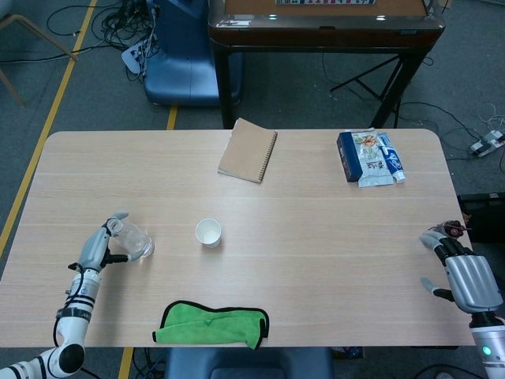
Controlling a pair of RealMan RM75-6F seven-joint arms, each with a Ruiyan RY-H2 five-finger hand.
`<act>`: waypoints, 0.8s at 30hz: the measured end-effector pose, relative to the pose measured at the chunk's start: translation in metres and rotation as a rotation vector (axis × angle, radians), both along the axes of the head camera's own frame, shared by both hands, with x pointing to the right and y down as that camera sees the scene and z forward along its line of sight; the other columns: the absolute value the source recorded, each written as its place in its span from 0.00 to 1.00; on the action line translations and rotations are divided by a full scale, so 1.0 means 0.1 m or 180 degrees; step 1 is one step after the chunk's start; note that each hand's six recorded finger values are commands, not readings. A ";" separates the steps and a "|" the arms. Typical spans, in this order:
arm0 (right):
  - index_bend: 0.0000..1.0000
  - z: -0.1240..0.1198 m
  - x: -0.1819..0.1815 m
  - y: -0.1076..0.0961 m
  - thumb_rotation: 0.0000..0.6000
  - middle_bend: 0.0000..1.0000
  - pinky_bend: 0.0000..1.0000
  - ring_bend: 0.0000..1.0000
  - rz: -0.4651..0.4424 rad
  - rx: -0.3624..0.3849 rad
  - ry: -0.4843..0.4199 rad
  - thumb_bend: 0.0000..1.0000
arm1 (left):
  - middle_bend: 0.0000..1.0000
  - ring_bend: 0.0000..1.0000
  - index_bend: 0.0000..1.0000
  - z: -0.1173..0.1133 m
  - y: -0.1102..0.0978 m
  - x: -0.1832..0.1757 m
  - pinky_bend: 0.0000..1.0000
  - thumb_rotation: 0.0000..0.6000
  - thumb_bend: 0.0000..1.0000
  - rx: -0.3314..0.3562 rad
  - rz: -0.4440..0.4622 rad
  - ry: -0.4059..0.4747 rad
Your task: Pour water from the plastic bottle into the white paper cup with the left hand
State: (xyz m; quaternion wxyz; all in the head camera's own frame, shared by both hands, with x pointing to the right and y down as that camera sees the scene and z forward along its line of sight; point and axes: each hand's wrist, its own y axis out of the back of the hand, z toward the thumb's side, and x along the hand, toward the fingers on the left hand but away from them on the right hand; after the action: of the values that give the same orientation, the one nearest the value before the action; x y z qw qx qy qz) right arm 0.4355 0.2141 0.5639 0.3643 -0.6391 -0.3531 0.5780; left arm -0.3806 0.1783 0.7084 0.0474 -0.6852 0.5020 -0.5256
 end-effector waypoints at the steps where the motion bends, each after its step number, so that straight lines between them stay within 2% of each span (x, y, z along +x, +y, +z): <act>1: 0.23 0.00 0.00 0.00 1.00 0.21 0.47 0.22 0.0001 0.0003 -0.0001 0.17 | 0.11 0.13 0.15 0.01 0.00 0.01 0.23 1.00 0.00 -0.0006 -0.0011 0.0019; 24: 0.23 -0.02 0.01 0.00 1.00 0.21 0.47 0.22 0.0008 0.0016 -0.0014 0.17 | 0.13 0.15 0.16 0.12 0.03 0.10 0.23 1.00 0.00 -0.0139 -0.0190 0.0368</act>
State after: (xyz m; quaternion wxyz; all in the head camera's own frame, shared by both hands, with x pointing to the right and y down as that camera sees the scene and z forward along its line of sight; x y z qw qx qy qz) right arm 0.4366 0.2136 0.5616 0.3645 -0.6390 -0.3562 0.5761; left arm -0.3703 0.1809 0.7201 -0.0124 -0.7000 0.5125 -0.4971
